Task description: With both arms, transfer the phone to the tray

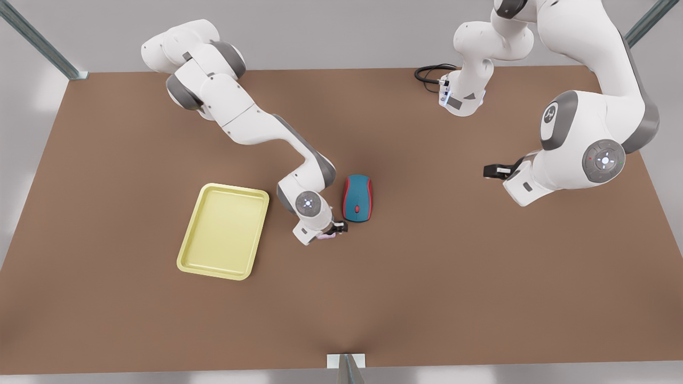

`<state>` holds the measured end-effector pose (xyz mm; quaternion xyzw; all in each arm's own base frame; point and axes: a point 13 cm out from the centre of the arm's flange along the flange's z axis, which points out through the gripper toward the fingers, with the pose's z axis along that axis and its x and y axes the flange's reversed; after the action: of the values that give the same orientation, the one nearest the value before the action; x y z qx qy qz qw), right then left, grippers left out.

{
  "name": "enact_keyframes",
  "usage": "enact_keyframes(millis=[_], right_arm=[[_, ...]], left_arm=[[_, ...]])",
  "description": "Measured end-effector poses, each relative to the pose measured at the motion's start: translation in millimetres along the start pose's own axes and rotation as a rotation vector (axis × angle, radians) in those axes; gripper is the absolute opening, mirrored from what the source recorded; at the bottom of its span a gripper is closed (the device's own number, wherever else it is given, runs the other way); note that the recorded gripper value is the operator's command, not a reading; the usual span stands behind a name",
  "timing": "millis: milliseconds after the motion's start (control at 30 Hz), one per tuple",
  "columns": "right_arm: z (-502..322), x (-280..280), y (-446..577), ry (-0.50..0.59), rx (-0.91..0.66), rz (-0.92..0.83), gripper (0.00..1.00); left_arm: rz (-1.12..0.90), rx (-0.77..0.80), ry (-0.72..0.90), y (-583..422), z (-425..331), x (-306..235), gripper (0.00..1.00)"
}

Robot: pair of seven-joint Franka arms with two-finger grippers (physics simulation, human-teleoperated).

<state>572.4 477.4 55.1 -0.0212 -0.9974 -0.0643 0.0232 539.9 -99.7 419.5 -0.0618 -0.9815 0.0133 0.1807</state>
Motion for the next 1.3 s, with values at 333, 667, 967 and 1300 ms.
enact_keyframes(millis=[333,667,967,1300], right_arm=[[8,2,-7,-0.008,0.009,-0.079,1.0],[13,2,-19,-0.014,0.064,-0.199,1.0],[25,8,-19,-0.001,0.077,-0.255,1.0],[25,8,-18,-0.001,0.076,-0.285,0.9]], left_arm=[[0.058,0.0,0.001,1,0,0,1.0],[0.089,0.0,0.011,2,6,-3,1.0],[0.103,-0.001,0.015,5,9,-6,1.0],[0.107,0.002,0.025,9,14,-9,1.0]])
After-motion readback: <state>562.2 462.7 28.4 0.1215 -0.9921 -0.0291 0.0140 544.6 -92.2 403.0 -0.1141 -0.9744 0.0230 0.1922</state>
